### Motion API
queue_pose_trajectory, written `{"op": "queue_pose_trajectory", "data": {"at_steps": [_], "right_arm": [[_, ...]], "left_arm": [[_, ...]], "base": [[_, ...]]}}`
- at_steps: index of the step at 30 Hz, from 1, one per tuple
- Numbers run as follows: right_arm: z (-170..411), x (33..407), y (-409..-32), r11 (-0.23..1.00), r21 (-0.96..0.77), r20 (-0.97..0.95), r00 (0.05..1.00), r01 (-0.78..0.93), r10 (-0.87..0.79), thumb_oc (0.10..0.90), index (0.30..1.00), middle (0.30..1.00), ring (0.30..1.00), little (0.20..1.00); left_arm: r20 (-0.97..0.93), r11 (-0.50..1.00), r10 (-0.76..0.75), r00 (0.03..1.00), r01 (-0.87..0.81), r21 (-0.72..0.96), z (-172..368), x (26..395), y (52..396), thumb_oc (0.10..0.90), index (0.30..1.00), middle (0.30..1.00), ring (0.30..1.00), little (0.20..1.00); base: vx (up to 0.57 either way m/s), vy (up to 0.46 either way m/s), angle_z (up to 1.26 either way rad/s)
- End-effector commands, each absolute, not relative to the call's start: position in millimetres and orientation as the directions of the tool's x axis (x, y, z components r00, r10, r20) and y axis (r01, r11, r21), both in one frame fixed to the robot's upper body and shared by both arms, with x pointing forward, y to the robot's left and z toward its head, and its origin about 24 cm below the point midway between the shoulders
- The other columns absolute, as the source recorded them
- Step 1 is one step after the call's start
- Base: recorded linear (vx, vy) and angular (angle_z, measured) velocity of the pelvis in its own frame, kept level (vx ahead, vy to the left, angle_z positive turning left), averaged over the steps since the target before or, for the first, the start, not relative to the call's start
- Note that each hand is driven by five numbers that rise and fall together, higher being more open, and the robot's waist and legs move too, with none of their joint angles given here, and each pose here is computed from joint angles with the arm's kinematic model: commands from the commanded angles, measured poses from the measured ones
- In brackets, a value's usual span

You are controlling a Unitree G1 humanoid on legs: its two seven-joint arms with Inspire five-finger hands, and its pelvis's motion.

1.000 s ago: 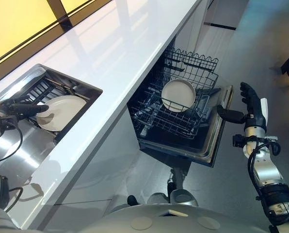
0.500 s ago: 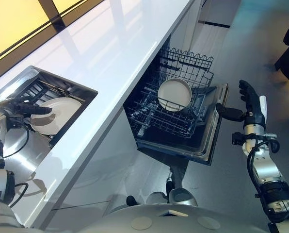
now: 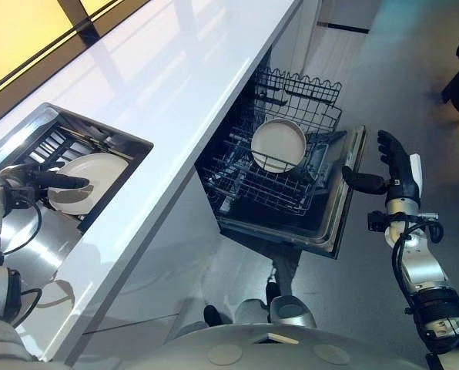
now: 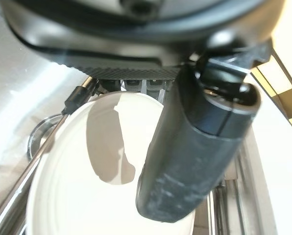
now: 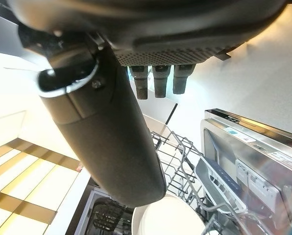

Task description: Pick up plates and place into dishwasher.

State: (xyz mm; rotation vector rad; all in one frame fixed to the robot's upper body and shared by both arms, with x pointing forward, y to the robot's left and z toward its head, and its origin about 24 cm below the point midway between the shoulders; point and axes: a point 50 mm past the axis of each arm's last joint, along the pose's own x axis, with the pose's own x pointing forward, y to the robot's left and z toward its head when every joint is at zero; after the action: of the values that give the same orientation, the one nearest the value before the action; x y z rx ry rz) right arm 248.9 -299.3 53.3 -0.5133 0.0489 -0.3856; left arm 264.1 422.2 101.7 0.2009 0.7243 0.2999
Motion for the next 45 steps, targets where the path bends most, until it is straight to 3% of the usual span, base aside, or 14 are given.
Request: {"op": "queue_pose_trajectory", "data": {"at_steps": [1,2,6,14,21,25,28,31,32,37,41,45], "right_arm": [[118,270,-287,0.794,-0.458,0.345,0.904,0.398,-0.254,0.8,0.9,0.9,0.9,0.9],[117,271,-285,0.795,-0.46,0.345,0.905,0.396,-0.251,0.8,0.9,0.9,0.9,0.9],[114,271,-282,0.8,-0.455,0.348,0.905,0.391,-0.245,0.8,0.9,0.9,0.9,0.9],[117,273,-279,0.814,-0.427,0.366,0.898,0.394,-0.242,0.8,0.9,0.9,0.9,0.9],[122,275,-279,0.82,-0.403,0.387,0.887,0.407,-0.251,0.8,0.9,0.9,0.9,0.9],[135,276,-281,0.822,-0.363,0.446,0.856,0.439,-0.261,0.8,0.9,0.9,0.9,0.9],[160,278,-281,0.825,-0.3,0.542,0.797,0.479,-0.266,0.8,0.9,0.9,0.9,0.9],[193,275,-279,0.834,-0.215,0.674,0.695,0.508,-0.249,0.8,0.9,0.9,0.9,0.9],[197,274,-279,0.836,-0.206,0.687,0.684,0.508,-0.246,0.8,0.9,0.9,0.9,0.9],[236,262,-277,0.88,-0.126,0.786,0.587,0.458,-0.193,0.8,0.9,0.9,0.9,0.9],[251,262,-265,0.933,-0.081,0.801,0.58,0.35,-0.148,0.8,0.9,0.9,0.9,0.9],[261,262,-240,0.976,-0.062,0.828,0.557,0.211,-0.068,0.8,0.9,0.9,0.9,0.9]], "left_arm": [[-0.558,0.957,0.289,0.778,-0.243,0.157,120,263,426,0.21,0.394,0.394,0.394,0.31],[-0.533,0.961,0.271,0.801,-0.258,0.101,121,268,421,0.1,0.3,0.3,0.3,0.2],[-0.446,0.955,0.248,0.86,-0.293,-0.034,136,282,412,0.1,0.3,0.3,0.3,0.2],[-0.373,0.952,0.262,0.89,-0.302,-0.053,153,293,408,0.1,0.3,0.3,0.3,0.2],[-0.346,0.944,0.313,0.884,-0.33,0.012,160,292,414,0.1,0.3,0.3,0.3,0.2],[-0.192,0.877,0.479,0.857,-0.456,0.151,188,288,429,0.1,0.3,0.3,0.3,0.2],[0.083,0.762,0.61,0.788,-0.612,0.213,239,286,434,0.1,0.3,0.3,0.3,0.2],[0.487,0.555,0.641,0.593,-0.797,0.238,301,276,422,0.1,0.3,0.3,0.3,0.2],[0.529,0.535,0.631,0.567,-0.812,0.232,306,275,419,0.1,0.3,0.3,0.3,0.2],[0.865,0.374,0.405,0.295,-0.917,0.138,350,247,381,0.1,0.3,0.3,0.3,0.2],[0.954,0.368,0.228,0.195,-0.924,0.101,359,237,349,0.1,0.3,0.3,0.3,0.2],[0.986,0.456,0.086,0.139,-0.886,0.085,353,234,312,0.1,0.3,0.3,0.3,0.2]], "base": [[0.0,0.0,0.0],[0.0,0.0,0.0],[0.0,0.0,0.0],[-0.01,-0.008,-0.01],[-0.03,-0.029,0.0],[-0.04,-0.021,0.0],[-0.05,-0.023,-0.01],[-0.07,-0.031,-0.01],[-0.06,-0.02,0.0],[-0.08,-0.02,0.0],[-0.07,-0.014,0.01],[-0.05,-0.019,0.06]]}}
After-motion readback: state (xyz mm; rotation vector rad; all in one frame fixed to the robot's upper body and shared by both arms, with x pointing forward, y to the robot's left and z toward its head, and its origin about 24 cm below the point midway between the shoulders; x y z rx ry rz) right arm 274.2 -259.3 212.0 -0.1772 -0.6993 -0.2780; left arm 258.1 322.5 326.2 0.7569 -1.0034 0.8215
